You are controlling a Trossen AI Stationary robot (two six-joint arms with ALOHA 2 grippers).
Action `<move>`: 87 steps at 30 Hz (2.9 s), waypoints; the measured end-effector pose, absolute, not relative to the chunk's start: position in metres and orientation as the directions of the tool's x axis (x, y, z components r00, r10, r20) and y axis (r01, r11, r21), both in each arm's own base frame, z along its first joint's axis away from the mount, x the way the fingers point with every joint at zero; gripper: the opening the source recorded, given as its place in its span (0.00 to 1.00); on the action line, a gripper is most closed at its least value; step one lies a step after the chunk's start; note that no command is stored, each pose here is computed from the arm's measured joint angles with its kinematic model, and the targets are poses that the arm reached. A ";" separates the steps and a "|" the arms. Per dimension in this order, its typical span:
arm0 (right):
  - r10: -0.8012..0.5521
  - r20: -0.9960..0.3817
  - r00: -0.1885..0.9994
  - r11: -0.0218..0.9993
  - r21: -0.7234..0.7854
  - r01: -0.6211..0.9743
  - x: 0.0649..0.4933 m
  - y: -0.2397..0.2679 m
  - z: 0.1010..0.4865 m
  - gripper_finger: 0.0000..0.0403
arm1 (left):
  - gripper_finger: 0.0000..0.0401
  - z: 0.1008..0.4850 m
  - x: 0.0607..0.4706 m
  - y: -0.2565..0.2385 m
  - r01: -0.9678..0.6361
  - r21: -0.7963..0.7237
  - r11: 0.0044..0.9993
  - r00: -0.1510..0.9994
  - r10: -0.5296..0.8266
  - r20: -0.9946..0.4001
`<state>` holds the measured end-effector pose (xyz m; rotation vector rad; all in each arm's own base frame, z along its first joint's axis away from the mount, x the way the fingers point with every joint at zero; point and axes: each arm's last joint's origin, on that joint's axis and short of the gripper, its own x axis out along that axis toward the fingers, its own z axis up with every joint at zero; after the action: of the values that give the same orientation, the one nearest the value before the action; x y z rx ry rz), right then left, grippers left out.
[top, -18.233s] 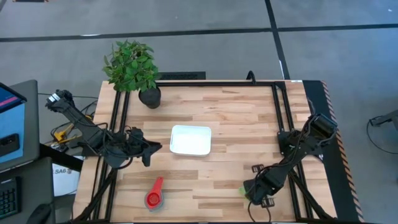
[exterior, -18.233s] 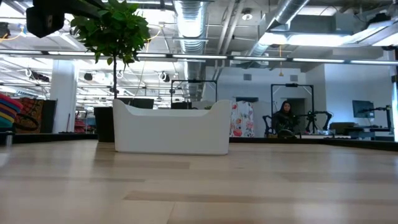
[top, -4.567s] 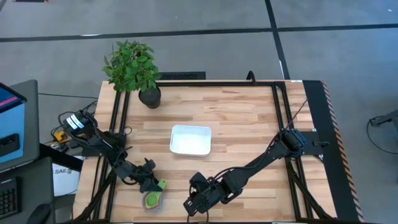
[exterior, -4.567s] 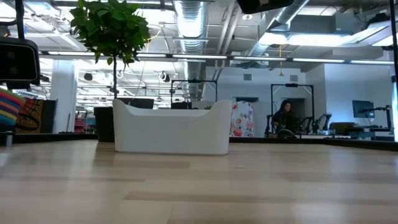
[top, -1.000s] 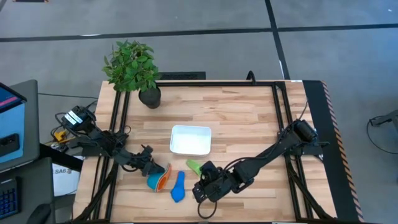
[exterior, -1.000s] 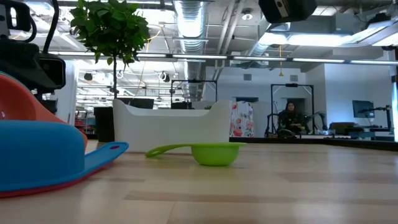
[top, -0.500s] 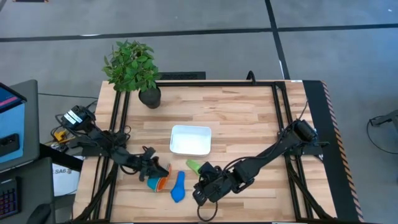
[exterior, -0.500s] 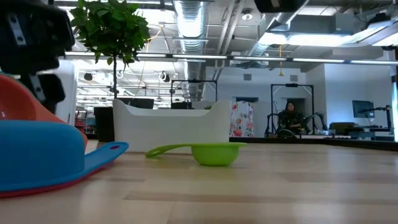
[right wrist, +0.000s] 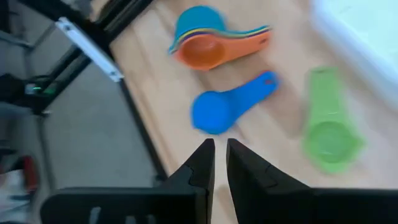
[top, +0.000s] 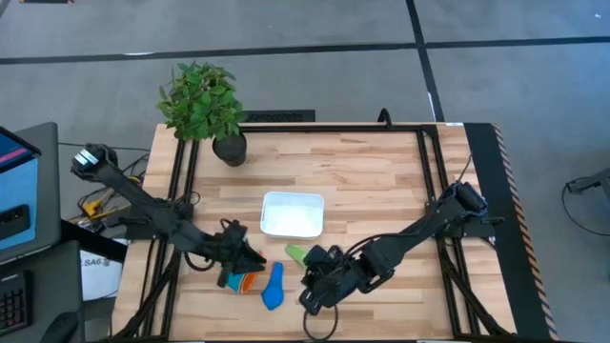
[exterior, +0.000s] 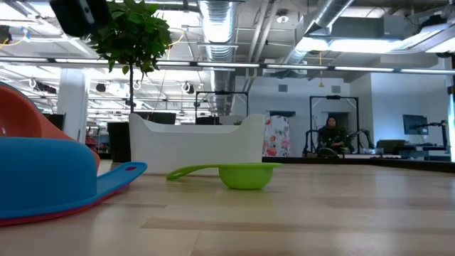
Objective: Nest measuring cups in basket
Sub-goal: Stack the blue measuring cup into the orange measuring cup
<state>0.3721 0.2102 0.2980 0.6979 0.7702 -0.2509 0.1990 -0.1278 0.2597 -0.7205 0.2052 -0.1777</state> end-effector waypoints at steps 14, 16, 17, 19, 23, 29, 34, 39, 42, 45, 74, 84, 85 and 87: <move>-0.333 -0.783 0.525 0.670 0.195 0.716 0.262 0.181 0.307 0.16 | 0.54 0.261 0.242 -0.177 -0.364 -0.271 0.891 0.664 0.045 -0.746; -0.327 -0.782 0.530 0.663 0.210 0.719 0.254 0.180 0.301 0.16 | 0.60 0.254 0.253 -0.181 -0.406 -0.190 0.894 0.565 0.082 -0.821; -0.325 -0.781 0.533 0.660 0.216 0.719 0.250 0.180 0.299 0.16 | 0.62 0.253 0.259 -0.183 -0.422 -0.151 0.894 0.516 0.100 -0.850; -0.320 -0.782 0.534 0.666 0.215 0.714 0.244 0.178 0.294 0.16 | 0.65 0.252 0.269 -0.185 -0.454 -0.059 0.889 0.403 0.146 -0.903; -0.309 -0.786 0.536 0.673 0.217 0.707 0.236 0.175 0.287 0.16 | 0.67 0.245 0.290 -0.188 -0.479 0.065 0.876 0.172 0.165 -0.971; -0.299 -0.787 0.539 0.704 0.198 0.682 0.227 0.168 0.286 0.16 | 0.67 0.218 0.318 -0.200 -0.443 0.113 0.889 -0.018 0.117 -0.993; -0.297 -0.786 0.542 0.732 0.177 0.657 0.222 0.164 0.288 0.16 | 0.67 0.206 0.326 -0.203 -0.462 0.154 0.873 -0.083 0.130 -0.988; -0.295 -0.781 0.550 0.761 0.156 0.630 0.221 0.162 0.291 0.16 | 0.67 0.206 0.322 -0.196 -0.495 0.246 0.834 -0.153 0.195 -0.969; -0.297 -0.782 0.547 0.772 0.141 0.620 0.221 0.162 0.291 0.16 | 0.67 0.207 0.318 -0.192 -0.493 0.295 0.818 -0.199 0.224 -0.954; -0.296 -0.785 0.544 0.782 0.127 0.610 0.220 0.161 0.290 0.16 | 0.67 0.207 0.317 -0.191 -0.487 0.298 0.821 -0.203 0.225 -0.953; -0.286 -0.809 0.513 0.791 0.103 0.603 0.218 0.161 0.289 0.16 | 0.06 0.192 0.301 -0.200 -0.462 0.371 0.806 -0.208 0.308 -0.928; -0.240 -0.838 0.491 0.790 0.125 0.600 0.218 0.162 0.289 0.16 | 0.23 0.192 0.295 -0.212 -0.552 0.376 0.744 -0.130 0.369 -0.920; -0.235 -0.840 0.490 0.789 0.129 0.600 0.218 0.162 0.289 0.16 | 0.23 0.192 0.294 -0.214 -0.559 0.374 0.740 -0.125 0.371 -0.920; -0.221 -0.843 0.490 0.784 0.145 0.604 0.218 0.163 0.289 0.16 | 0.23 0.192 0.291 -0.219 -0.575 0.366 0.732 -0.116 0.369 -0.922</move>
<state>0.2182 0.1632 0.2888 0.4592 0.9327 -0.5228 0.2909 -0.2189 0.1919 -0.1772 1.4837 0.8090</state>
